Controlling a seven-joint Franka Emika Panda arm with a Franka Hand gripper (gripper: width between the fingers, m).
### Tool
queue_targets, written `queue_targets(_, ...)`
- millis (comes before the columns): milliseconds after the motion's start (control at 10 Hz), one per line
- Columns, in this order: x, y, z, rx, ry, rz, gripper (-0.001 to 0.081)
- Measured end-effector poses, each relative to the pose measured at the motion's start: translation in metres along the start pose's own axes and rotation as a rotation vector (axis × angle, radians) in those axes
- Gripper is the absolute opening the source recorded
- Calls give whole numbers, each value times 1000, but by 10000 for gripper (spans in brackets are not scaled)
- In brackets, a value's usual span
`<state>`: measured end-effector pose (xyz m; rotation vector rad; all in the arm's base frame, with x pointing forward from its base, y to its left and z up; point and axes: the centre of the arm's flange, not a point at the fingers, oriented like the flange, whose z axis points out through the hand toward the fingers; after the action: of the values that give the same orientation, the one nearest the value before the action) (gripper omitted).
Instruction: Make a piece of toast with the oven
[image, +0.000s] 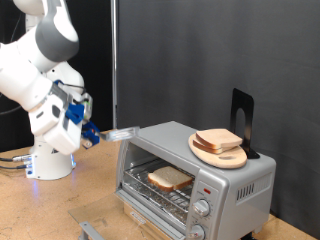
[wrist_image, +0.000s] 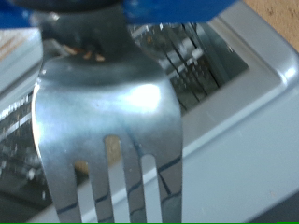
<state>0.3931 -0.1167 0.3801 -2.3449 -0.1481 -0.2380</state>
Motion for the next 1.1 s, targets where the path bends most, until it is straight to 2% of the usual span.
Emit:
queue_targets(200, -1, -17, -13, -3, 14, -12, 485)
queue_targets(400, 0, -18, -9, 20, 14, -5, 485)
queue_targets(600, 7, -38, 5, 86, 22, -14, 485)
queue_targets(700, 10, -52, 15, 93, 8, -26, 485)
queue_targets(900, 15, -82, 34, 79, 0, -57, 485)
queue_targets(1100, 19, -111, 56, 54, 21, -70, 485)
